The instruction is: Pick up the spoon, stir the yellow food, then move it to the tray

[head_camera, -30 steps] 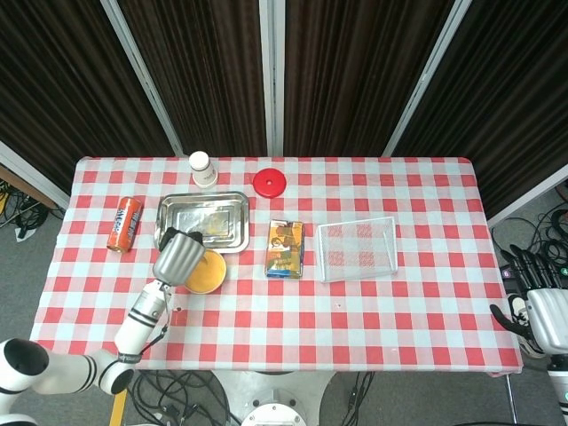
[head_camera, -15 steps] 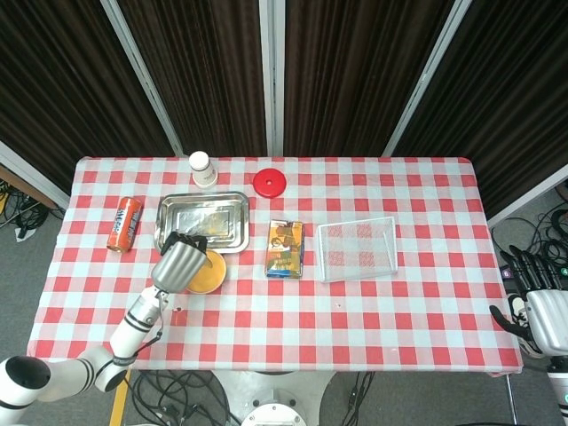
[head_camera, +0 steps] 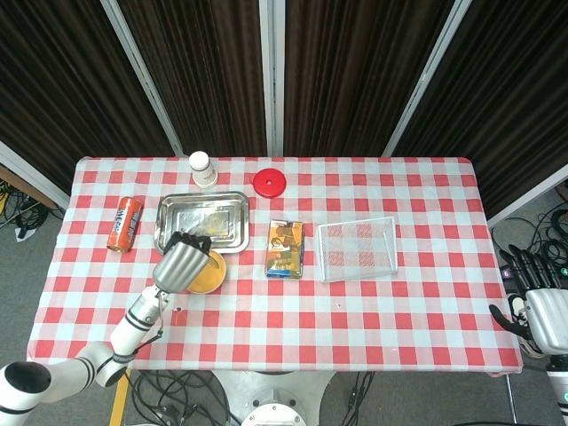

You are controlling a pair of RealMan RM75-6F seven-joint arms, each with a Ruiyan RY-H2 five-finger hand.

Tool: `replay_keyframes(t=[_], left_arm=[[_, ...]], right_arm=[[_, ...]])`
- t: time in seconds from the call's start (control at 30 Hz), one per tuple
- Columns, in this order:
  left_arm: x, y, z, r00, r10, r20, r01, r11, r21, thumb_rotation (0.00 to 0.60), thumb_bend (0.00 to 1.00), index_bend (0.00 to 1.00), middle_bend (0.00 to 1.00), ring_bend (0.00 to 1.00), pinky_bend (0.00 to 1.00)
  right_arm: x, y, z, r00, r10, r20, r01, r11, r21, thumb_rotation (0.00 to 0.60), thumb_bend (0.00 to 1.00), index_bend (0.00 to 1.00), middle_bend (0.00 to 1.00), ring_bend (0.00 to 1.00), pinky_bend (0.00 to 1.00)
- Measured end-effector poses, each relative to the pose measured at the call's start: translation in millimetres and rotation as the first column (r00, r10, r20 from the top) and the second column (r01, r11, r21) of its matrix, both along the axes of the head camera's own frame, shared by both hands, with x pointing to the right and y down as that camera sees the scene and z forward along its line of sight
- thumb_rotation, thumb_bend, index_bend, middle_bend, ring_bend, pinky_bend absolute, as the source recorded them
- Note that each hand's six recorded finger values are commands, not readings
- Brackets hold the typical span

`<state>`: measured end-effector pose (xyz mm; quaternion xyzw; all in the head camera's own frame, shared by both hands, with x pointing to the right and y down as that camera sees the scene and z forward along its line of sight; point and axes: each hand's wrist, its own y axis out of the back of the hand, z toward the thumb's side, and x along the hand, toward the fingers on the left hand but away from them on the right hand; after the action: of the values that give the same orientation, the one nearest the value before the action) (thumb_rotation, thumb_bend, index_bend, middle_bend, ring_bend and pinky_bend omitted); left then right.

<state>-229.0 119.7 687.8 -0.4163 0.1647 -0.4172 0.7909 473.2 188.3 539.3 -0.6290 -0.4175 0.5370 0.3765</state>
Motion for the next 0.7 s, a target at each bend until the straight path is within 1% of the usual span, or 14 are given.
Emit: replay_keyframes(t=[0.1, 0.23, 0.33, 0.4, 0.53, 0.63, 0.67, 0.7], left_arm=[[-2.3, -0.2, 3.6, 1.0, -0.002, 0.002, 0.002, 1.0, -0.015, 0.6, 0.44, 0.7, 0.9, 0.88, 0.93], [-5.3, -0.8, 9.5, 0.998, -0.048, 0.048, 0.05, 0.998, -0.042, 0.6, 0.44, 0.71, 0.9, 0.88, 0.93], [-6.7, -0.8, 12.4, 0.994, -0.092, 0.051, 0.096, 0.991, -0.095, 0.6, 0.44, 0.72, 0.9, 0.87, 0.93], [-7.3, -1.5, 13.2, 0.99, -0.137, 0.035, 0.141, 0.979, -0.148, 0.6, 0.44, 0.72, 0.9, 0.87, 0.93], [-6.5, -7.2, 7.6, 0.972, -0.233, -0.018, 0.221, 0.943, -0.25, 0.6, 0.44, 0.72, 0.89, 0.87, 0.93], [-8.4, -19.7, 0.5, 0.943, -0.325, -0.075, 0.284, 0.901, -0.327, 0.6, 0.44, 0.72, 0.89, 0.87, 0.94], [-10.2, -25.9, -1.7, 0.928, -0.361, -0.096, 0.307, 0.883, -0.355, 0.6, 0.44, 0.72, 0.89, 0.87, 0.94], [-11.6, -30.7, -2.8, 0.917, -0.385, -0.107, 0.322, 0.87, -0.374, 0.6, 0.44, 0.72, 0.9, 0.87, 0.94]], right_arm=[[-0.3, 0.1, -0.4, 1.0, -0.001, 0.0, 0.001, 1.0, 0.001, 0.6, 0.2, 0.0, 0.03, 0.0, 0.0], [1.0, 0.5, -0.5, 1.0, 0.003, -0.002, -0.003, 1.0, 0.001, 0.6, 0.2, 0.0, 0.03, 0.0, 0.0], [0.7, 0.4, -0.1, 1.0, 0.002, 0.001, -0.002, 1.0, 0.0, 0.6, 0.2, 0.0, 0.03, 0.0, 0.0], [0.8, 0.5, 0.3, 1.0, 0.001, 0.002, -0.001, 1.0, 0.0, 0.6, 0.2, 0.0, 0.03, 0.0, 0.0], [3.2, 0.8, 1.0, 1.0, 0.008, 0.002, -0.008, 1.0, -0.001, 0.6, 0.2, 0.0, 0.03, 0.0, 0.0], [4.5, 1.0, 1.6, 1.0, 0.01, 0.005, -0.01, 1.0, -0.002, 0.6, 0.2, 0.0, 0.03, 0.0, 0.0], [4.9, 1.0, 1.7, 1.0, 0.01, 0.005, -0.01, 1.0, -0.002, 0.6, 0.2, 0.0, 0.03, 0.0, 0.0], [5.5, 0.9, 1.8, 1.0, 0.011, 0.006, -0.011, 1.0, -0.002, 0.6, 0.2, 0.0, 0.03, 0.0, 0.0]])
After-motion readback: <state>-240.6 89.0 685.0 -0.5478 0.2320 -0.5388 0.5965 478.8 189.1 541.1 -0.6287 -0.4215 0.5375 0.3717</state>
